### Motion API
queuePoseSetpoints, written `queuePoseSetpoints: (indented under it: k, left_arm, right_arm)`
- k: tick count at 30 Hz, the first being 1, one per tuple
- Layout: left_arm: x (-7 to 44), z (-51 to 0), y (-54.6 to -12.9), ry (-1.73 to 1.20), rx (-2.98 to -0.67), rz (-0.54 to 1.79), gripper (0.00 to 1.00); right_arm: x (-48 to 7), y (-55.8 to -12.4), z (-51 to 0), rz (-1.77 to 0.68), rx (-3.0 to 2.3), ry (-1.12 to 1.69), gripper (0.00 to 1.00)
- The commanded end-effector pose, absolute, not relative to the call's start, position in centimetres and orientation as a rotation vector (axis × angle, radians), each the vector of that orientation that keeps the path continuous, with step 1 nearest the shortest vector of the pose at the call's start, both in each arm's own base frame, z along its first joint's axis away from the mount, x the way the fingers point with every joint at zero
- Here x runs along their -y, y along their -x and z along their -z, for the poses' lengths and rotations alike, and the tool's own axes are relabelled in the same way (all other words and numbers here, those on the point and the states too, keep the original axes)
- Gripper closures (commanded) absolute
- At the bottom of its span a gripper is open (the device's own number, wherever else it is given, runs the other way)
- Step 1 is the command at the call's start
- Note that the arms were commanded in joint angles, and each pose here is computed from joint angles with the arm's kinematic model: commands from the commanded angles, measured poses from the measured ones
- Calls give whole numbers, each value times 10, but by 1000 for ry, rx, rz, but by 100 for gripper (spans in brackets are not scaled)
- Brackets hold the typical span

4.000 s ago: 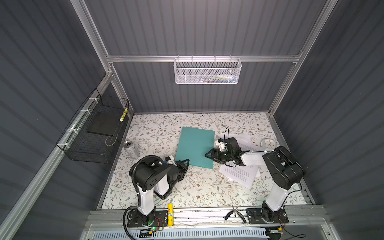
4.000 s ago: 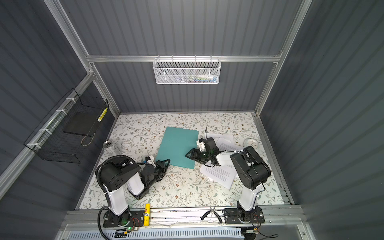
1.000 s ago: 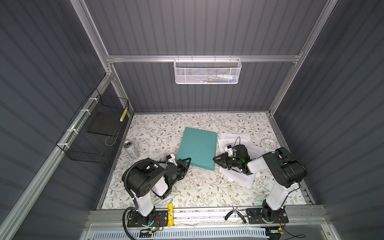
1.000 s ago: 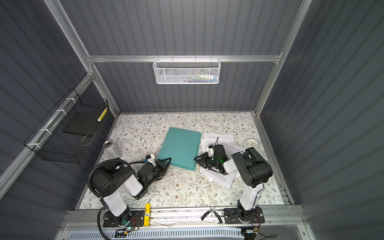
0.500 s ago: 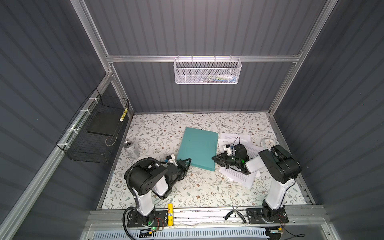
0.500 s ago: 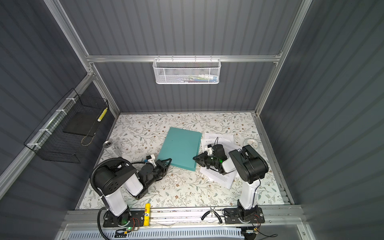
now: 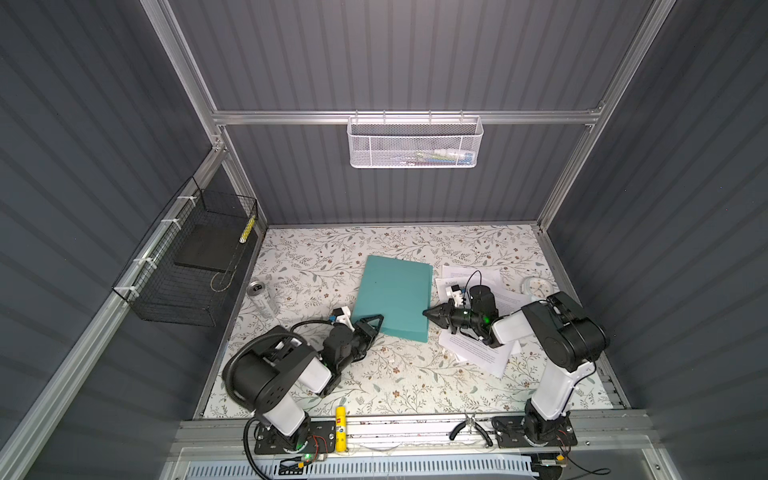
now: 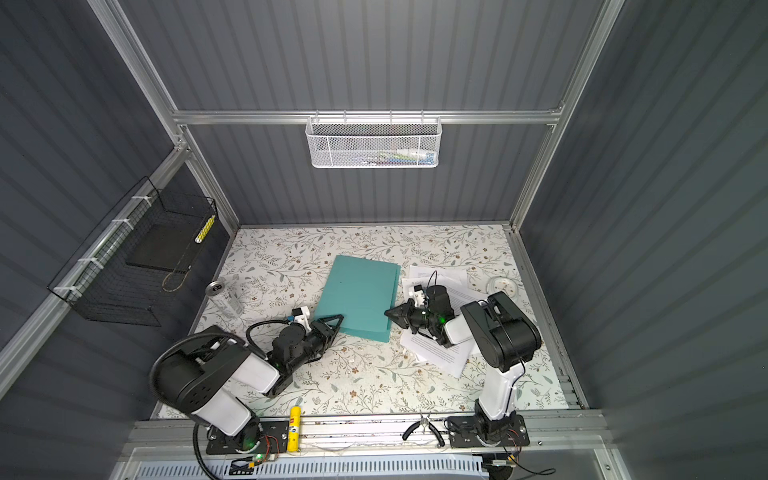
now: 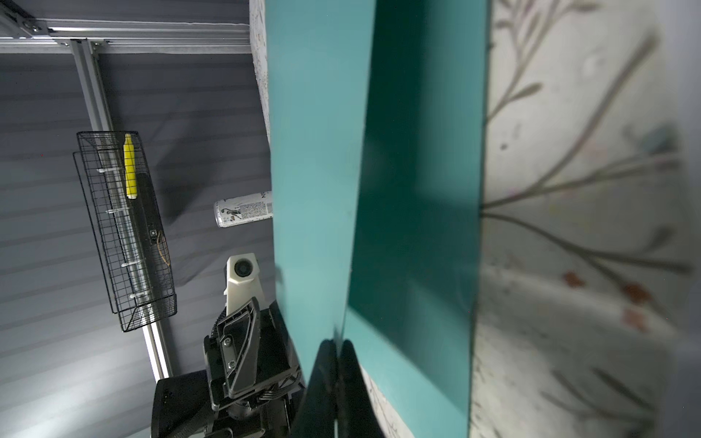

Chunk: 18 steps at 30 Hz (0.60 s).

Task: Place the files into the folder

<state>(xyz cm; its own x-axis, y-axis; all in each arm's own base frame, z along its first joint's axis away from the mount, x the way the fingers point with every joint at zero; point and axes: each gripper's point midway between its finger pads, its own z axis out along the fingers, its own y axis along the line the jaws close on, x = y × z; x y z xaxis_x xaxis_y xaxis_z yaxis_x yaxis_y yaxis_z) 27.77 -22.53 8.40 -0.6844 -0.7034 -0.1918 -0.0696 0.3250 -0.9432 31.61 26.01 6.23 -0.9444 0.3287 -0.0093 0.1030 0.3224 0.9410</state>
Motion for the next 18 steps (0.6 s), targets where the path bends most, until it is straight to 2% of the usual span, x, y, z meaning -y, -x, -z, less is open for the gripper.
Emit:
queuePoseSetpoints:
  k: [1, 5, 7, 9, 14, 18]
  left_arm:
    - [221, -73, -264, 537, -2205, 1177, 39]
    - [197, -107, -260, 317, -2274, 840, 26]
    - [182, -122, -258, 227, -2281, 684, 25]
    - [171, -127, -256, 188, -2287, 590, 19]
    - [171, -118, -249, 133, -2303, 533, 21]
    - [181, -121, -243, -56, -2290, 324, 23]
  right_arm:
    - [-264, -317, -72, -1662, -2391, -344, 100]
    - [-264, -319, -77, -1649, -2400, -344, 100]
    - [-267, -320, -81, -1651, -2400, -338, 100]
    - [-270, -321, -86, -1648, -2400, -332, 100]
    - [-274, -322, -95, -1631, -2403, -318, 100]
    - [-277, -323, -105, -1641, -2409, -327, 100]
